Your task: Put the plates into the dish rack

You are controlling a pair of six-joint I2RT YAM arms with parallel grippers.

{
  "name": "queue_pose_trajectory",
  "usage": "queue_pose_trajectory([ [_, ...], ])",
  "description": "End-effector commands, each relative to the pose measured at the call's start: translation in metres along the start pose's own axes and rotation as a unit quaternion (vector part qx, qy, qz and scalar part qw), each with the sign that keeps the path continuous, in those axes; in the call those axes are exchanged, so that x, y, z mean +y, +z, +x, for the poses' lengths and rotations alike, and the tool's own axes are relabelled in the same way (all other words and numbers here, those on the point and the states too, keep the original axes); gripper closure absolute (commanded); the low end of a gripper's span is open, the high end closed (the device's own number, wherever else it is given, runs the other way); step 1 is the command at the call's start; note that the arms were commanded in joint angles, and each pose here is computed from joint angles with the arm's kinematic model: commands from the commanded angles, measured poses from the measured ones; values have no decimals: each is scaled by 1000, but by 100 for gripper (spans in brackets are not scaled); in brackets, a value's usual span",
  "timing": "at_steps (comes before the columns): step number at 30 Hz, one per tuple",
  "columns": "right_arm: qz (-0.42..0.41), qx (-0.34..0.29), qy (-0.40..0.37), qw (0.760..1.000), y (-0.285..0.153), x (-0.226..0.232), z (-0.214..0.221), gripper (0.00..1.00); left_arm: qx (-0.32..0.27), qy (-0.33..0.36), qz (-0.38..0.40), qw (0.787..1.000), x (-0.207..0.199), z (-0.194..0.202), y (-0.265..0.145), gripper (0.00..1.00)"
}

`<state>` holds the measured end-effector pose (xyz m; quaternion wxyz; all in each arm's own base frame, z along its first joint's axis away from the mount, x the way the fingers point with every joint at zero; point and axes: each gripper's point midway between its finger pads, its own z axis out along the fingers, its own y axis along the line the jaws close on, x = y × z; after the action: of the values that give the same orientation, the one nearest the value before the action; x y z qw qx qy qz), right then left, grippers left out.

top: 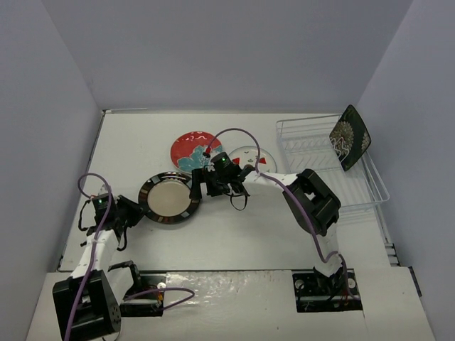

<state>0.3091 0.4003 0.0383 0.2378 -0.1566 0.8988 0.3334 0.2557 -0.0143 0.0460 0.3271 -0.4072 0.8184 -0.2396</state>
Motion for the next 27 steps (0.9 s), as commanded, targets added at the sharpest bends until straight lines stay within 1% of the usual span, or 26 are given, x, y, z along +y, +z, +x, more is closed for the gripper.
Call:
queue_pose_trajectory([
  [1,-29,-55,0,998,-25,23,-35,0,0,15,-4,1000,2,1,-3,100],
  [4,-46,-56,3,997,-26,28,-35,0,-4,12,61,998,-24,-3,-3,100],
  [8,-64,-48,21,997,-23,34,-32,0,15,0,94,995,-39,1,-9,100],
  [13,-115,-23,68,991,-14,47,-20,0,33,-18,115,993,-49,6,-14,100],
  [18,-125,-1,111,986,-7,44,-8,1,47,-27,138,989,-61,8,-21,100],
  [20,-134,8,130,982,-7,43,-3,5,49,-28,143,988,-64,8,-22,100],
  [23,-128,19,159,979,-8,35,7,9,52,-32,137,989,-63,9,-23,100],
  [27,-121,18,205,971,-14,23,20,9,54,-37,133,989,-61,11,-22,100],
])
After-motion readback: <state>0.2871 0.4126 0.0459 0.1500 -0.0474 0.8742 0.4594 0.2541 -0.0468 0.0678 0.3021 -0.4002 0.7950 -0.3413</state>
